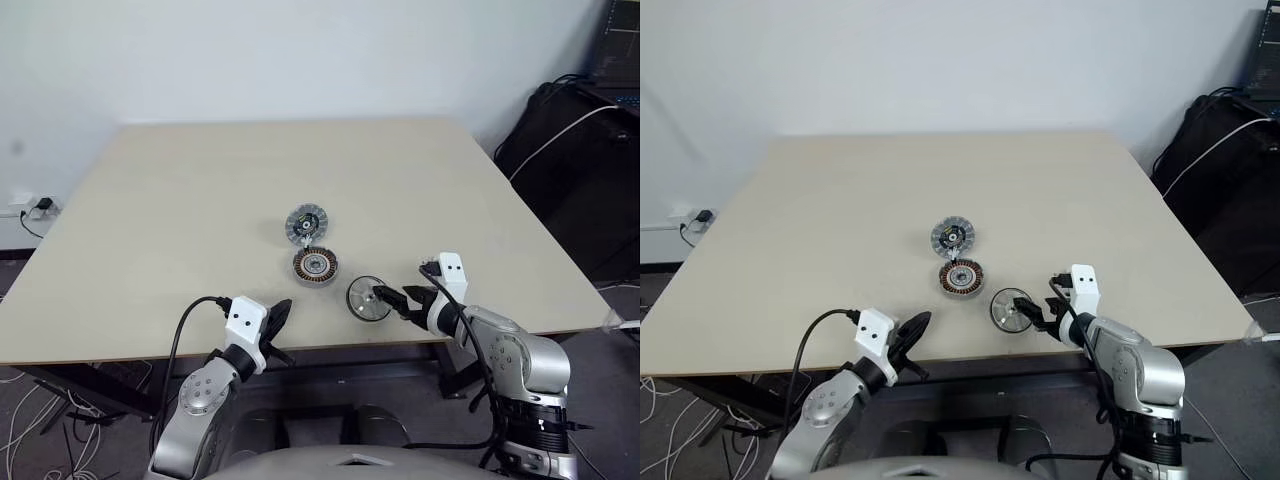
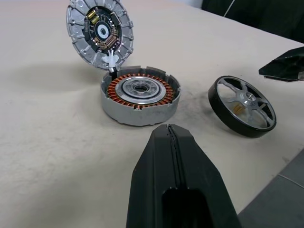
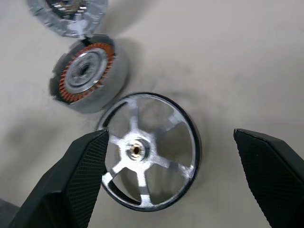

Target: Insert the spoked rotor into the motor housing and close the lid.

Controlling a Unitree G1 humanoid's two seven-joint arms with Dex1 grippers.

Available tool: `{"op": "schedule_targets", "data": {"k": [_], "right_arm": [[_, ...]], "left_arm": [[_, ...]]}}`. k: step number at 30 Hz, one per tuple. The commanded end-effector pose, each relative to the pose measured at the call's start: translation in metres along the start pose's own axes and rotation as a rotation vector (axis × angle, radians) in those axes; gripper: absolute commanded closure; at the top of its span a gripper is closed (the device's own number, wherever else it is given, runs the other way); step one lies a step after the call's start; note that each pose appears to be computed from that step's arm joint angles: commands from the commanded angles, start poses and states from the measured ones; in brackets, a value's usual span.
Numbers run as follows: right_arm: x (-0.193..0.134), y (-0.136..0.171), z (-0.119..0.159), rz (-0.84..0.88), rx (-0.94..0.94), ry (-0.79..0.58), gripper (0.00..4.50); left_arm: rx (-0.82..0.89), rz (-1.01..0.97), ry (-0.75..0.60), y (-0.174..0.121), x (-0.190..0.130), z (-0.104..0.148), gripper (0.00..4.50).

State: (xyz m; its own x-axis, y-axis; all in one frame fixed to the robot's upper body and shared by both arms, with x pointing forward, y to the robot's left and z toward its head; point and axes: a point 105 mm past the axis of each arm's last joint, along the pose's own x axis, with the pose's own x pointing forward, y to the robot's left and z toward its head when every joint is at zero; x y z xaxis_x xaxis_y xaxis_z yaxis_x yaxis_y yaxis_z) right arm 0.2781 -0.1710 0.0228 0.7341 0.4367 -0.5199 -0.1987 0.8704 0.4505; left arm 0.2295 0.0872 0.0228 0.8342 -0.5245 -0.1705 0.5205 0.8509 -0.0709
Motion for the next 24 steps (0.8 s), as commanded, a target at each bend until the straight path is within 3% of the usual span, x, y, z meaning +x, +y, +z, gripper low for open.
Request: {"op": "schedule_targets", "data": {"k": [1, 7, 22, 24], "right_arm": [[0.001, -0.003, 0.012, -0.008, 0.051, -0.051, 0.03], [0.006, -0.01, 0.008, -0.002, 0.143, -0.043, 0.03], [0.012, 0.021, -0.014, 0.222, 0.312, 0.041, 0.03], [0.012, 0.024, -0.015, 0.229, 0.319, 0.049, 0.41]], "left_arm": [[0.035, 0.035, -0.054, 0.004, 0.002, 0.007, 4.5], [0.017, 0.084, -0.092, 0.009, 0.001, 0.003, 4.5], [-0.021, 0.088, -0.094, 0.009, 0.0, -0.004, 4.5], [-0.02, 0.087, -0.09, 0.009, 0.001, -0.004, 4.5]]}}
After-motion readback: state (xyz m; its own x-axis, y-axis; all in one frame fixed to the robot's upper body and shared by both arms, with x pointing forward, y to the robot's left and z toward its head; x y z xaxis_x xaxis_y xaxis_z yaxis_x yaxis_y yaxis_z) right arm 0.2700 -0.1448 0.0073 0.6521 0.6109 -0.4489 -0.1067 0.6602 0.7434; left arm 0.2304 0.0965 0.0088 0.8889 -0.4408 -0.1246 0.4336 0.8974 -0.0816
